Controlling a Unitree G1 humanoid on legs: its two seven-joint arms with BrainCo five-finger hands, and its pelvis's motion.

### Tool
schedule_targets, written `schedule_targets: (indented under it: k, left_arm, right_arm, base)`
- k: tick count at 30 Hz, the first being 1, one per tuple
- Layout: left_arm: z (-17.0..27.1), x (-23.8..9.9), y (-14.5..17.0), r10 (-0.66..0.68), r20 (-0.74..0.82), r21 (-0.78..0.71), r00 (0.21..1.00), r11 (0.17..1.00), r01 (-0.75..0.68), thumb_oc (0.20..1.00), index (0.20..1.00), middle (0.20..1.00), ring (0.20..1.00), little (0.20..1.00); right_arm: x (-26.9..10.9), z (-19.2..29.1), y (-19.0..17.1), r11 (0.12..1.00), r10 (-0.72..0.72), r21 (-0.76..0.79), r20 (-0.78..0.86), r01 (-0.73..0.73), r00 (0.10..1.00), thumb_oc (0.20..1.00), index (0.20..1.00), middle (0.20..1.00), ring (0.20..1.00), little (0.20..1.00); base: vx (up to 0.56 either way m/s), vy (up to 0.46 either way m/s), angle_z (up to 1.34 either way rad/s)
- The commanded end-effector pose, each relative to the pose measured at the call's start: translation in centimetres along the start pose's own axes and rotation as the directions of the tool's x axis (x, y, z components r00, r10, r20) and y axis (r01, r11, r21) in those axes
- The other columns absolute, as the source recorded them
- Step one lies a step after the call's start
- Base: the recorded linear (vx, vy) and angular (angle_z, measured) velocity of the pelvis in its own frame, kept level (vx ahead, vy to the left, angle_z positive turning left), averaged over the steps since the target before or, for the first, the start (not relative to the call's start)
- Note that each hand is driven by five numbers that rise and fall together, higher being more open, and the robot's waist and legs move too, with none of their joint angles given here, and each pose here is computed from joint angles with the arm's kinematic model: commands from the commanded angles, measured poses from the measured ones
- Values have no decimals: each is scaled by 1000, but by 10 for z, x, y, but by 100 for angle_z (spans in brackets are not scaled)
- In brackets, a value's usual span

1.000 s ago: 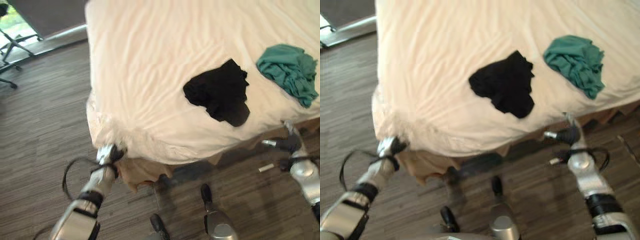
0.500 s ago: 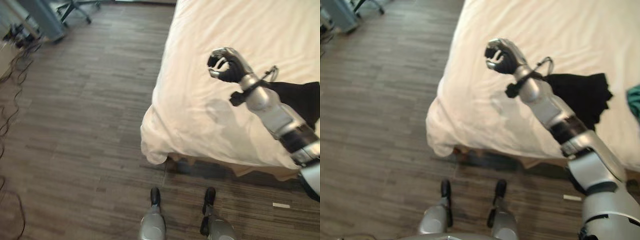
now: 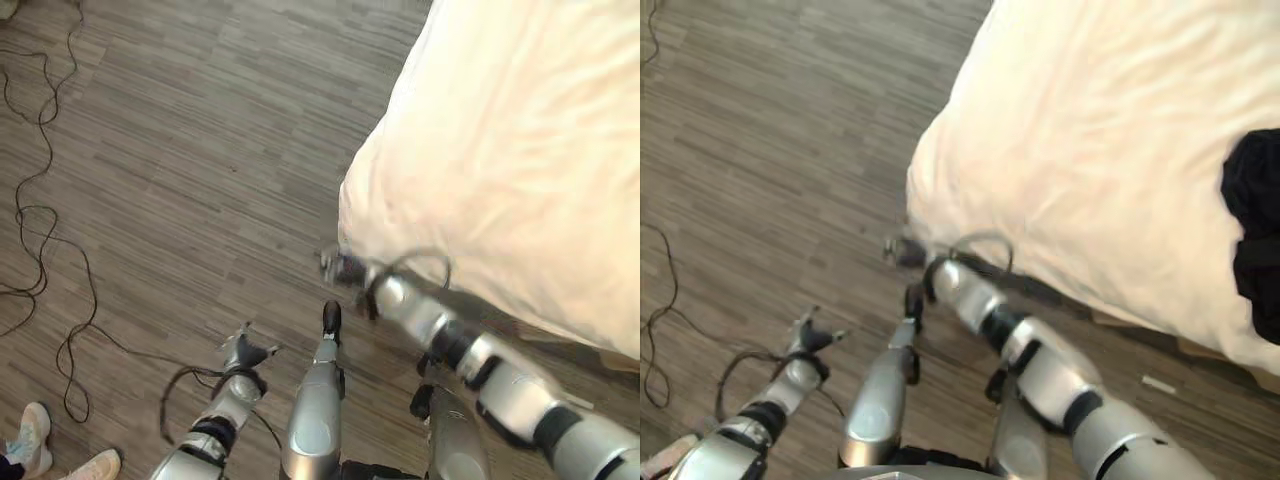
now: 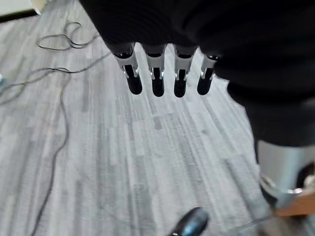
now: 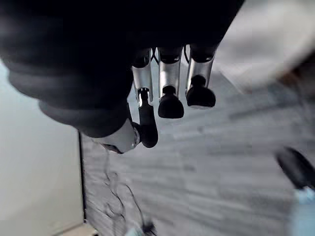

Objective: Tidy up the quilt and then pick up the clothes from the bed and put them into the laundry hamper.

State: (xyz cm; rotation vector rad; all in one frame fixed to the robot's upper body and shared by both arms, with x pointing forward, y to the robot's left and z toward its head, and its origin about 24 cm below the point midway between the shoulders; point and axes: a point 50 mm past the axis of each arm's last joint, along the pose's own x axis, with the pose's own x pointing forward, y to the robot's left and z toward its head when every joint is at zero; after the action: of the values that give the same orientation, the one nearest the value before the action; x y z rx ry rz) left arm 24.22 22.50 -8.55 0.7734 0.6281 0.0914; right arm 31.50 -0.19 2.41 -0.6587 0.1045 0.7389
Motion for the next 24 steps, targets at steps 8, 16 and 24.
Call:
schedule_targets:
  k: [8,16,24]
  left_arm:
    - [-49,-17,-11,-71,-139,20,988,997,75,1000,1000,1000,1000,1000]
    - [-22,1,14,-27,-48,67,998,997,31,1000,1000,1000,1000,1000]
    - [-26,-6,4,-112,-39,96,993,989,116,1000,1000,1000,1000,1000]
  right_arm:
    - [-40,78,0,931,120,239,515,-277,849,200,200,200,200,200]
    - [-70,109,-119,933,-325,332,613,138,720,200,200,200,200,200]
    - [-96,-51,-170,722,-644,309,-25,619,764,200,200,200,200,200]
  base:
    - [101,-40,-13]
    - [-83,-3,-34]
    - [-47,38,-9]
